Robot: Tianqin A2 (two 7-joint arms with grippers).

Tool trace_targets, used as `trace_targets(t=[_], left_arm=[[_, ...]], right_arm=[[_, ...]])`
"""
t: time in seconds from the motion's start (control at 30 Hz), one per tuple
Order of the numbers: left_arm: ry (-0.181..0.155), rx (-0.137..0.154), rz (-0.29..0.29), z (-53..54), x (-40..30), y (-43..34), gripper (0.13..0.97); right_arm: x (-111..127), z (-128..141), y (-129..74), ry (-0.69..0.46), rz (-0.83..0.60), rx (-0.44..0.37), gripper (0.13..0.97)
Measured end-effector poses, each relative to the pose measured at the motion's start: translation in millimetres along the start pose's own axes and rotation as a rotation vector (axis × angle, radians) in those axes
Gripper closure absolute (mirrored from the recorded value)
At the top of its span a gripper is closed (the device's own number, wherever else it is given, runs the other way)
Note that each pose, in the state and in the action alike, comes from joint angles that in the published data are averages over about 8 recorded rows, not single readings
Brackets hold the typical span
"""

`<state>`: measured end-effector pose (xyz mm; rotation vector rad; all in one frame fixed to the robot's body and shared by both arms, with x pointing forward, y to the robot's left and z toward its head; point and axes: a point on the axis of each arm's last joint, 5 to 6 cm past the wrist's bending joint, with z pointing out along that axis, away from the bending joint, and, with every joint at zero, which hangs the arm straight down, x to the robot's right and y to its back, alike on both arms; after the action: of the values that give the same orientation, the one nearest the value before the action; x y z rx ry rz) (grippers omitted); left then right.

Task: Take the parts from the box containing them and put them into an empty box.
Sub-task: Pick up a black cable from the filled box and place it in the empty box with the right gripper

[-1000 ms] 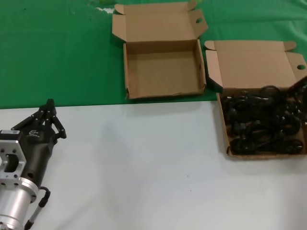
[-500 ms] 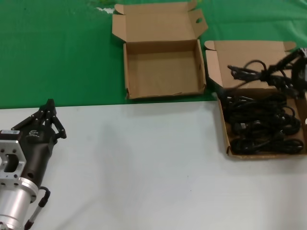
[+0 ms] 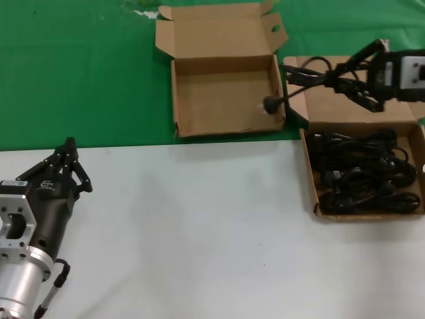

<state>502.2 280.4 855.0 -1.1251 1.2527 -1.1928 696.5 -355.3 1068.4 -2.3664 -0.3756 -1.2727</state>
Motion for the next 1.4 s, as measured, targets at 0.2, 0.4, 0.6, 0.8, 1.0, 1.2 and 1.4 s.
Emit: trace_targets(t=[0.2, 0.4, 0.6, 0.8, 1.0, 1.2, 1.4], left_arm=[[0.0, 0.0, 0.0, 0.0, 0.0, 0.0, 0.958], [0.0, 0.0, 0.0, 0.0, 0.0, 0.0, 0.958], [0.0, 0.0, 0.0, 0.0, 0.0, 0.0, 0.958], [0.0, 0.0, 0.0, 0.0, 0.0, 0.0, 0.958], [0.0, 0.0, 0.0, 0.0, 0.0, 0.0, 0.958], [0.0, 0.0, 0.0, 0.0, 0.0, 0.0, 0.958], [0.0, 0.0, 0.0, 0.0, 0.0, 0.0, 0.958]], right_arm=[[5, 22, -15, 0.026, -0.002, 0.039, 0.895], [9, 49, -34, 0.056, -0.019, 0.082, 0.895], [7, 78, -52, 0.069, -0.058, 0.119, 0.895], [0, 106, -65, 0.064, -0.094, 0.143, 0.895], [-8, 131, -71, 0.059, -0.122, 0.147, 0.895], [-17, 150, -73, 0.061, -0.136, 0.12, 0.895], [-26, 161, -76, 0.067, -0.144, 0.078, 0.895]])
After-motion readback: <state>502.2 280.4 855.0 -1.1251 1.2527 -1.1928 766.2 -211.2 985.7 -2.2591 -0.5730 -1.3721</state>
